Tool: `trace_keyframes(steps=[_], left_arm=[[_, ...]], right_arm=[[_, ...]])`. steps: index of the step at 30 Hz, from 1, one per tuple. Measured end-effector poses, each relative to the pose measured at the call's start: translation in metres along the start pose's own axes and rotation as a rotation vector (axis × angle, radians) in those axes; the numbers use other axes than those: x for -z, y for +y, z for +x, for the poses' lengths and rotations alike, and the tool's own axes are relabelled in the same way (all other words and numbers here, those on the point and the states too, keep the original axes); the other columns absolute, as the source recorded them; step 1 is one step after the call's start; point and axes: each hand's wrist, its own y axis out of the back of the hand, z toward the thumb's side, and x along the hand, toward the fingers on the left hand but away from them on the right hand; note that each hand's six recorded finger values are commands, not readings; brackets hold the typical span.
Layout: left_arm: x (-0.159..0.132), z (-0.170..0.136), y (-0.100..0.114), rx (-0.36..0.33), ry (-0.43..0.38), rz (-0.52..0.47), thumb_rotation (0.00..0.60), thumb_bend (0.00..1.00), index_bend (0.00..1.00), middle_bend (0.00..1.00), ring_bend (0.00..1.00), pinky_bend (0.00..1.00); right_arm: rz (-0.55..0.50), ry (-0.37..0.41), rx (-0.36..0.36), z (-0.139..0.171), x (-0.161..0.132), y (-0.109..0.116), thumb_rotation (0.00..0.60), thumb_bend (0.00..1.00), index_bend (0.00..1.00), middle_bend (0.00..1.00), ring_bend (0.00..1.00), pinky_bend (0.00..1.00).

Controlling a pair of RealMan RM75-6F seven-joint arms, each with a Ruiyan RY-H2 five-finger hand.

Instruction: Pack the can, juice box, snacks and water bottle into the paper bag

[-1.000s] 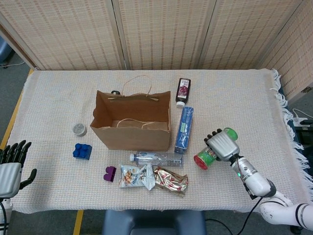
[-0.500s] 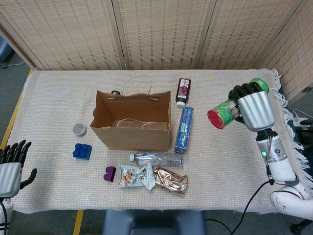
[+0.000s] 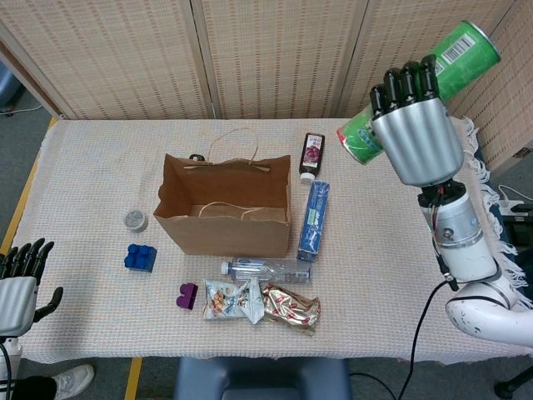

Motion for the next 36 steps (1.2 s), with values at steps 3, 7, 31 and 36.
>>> trace_keyframes(steps=[3, 7, 31, 36], left_arm=[[0.000, 0.000, 0.000, 0.002, -0.004, -0.004, 0.600, 0.36, 0.05, 0.00, 0.00, 0.00], [0.000, 0.000, 0.000, 0.005, -0.011, -0.006, 0.600, 0.37, 0.05, 0.00, 0.00, 0.00], [0.002, -0.002, 0.000, 0.004, -0.013, -0.033, 0.600, 0.37, 0.07, 0.00, 0.00, 0.00], [0.003, -0.002, 0.001, 0.006, -0.014, -0.037, 0.600, 0.37, 0.07, 0.00, 0.00, 0.00]], right_arm=[[0.076, 0.008, 0.043, -0.020, -0.009, 0.025, 0.600, 0.20, 0.63, 0.59, 0.55, 0.53], [0.161, 0.062, 0.129, -0.038, -0.037, 0.060, 0.600, 0.20, 0.63, 0.59, 0.55, 0.53], [0.295, 0.439, 0.155, -0.026, -0.211, 0.078, 0.600, 0.20, 0.63, 0.59, 0.55, 0.53], [0.336, 0.501, 0.144, -0.015, -0.232, 0.069, 0.600, 0.20, 0.63, 0.59, 0.55, 0.53]])
